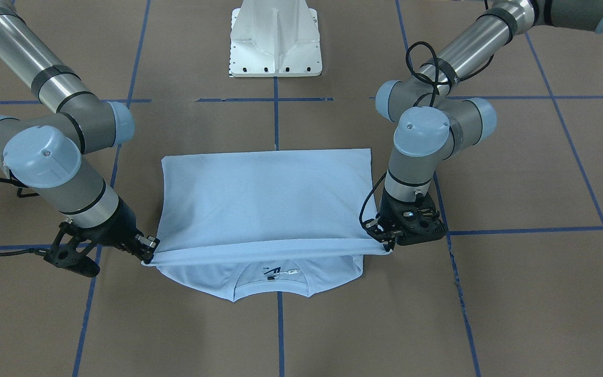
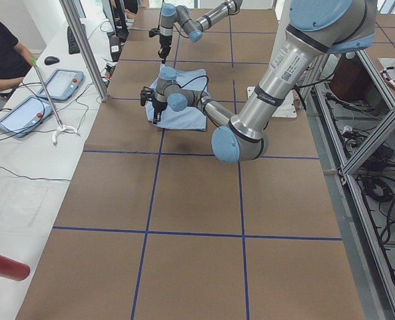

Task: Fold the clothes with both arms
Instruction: 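Release the hem near the collar with both grippers, then move the right gripper to the folded shirt's near corner and grasp it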

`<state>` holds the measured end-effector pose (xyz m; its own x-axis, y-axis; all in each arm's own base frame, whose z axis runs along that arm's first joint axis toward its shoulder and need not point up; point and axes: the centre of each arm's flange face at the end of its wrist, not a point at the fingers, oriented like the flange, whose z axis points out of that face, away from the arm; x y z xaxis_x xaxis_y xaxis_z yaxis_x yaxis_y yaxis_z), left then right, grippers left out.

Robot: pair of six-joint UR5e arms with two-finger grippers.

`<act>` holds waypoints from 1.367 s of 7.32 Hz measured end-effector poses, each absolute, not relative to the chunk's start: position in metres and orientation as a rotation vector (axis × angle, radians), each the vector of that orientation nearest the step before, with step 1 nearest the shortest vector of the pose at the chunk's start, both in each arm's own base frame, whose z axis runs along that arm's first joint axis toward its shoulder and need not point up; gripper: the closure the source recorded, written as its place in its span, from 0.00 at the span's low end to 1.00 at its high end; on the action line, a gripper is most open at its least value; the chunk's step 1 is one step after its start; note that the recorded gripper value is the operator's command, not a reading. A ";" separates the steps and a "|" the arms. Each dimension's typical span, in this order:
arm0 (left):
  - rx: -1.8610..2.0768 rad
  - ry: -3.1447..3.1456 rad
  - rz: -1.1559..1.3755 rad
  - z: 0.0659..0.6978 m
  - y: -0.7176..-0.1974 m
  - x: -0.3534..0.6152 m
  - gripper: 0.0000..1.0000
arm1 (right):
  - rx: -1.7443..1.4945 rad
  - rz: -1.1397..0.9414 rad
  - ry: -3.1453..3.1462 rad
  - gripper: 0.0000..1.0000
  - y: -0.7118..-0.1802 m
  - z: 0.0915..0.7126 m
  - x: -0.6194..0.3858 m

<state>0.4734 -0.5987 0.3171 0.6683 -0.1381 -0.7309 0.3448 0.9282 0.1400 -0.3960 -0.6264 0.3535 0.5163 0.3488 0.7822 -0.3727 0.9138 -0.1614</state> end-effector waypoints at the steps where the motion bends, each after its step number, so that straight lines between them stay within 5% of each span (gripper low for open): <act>1: 0.281 0.800 -0.276 0.312 -0.599 0.474 1.00 | 0.032 0.430 -0.938 1.00 -0.627 0.349 -0.397; 2: 0.284 0.804 -0.275 0.309 -0.600 0.475 1.00 | 0.034 0.427 -0.943 0.86 -0.627 0.345 -0.398; 3: 0.285 0.806 -0.275 0.307 -0.600 0.475 0.01 | 0.037 0.424 -0.949 0.28 -0.627 0.344 -0.399; 4: 0.286 0.808 -0.275 0.306 -0.600 0.476 0.00 | 0.041 0.419 -0.954 0.00 -0.626 0.345 -0.400; 8: 0.294 0.819 -0.293 0.294 -0.606 0.467 0.00 | 0.062 0.388 -0.999 0.00 -0.615 0.368 -0.396; 10: 0.312 0.846 -0.297 0.275 -0.602 0.455 0.00 | 0.066 0.333 -1.057 0.00 -0.566 0.389 -0.398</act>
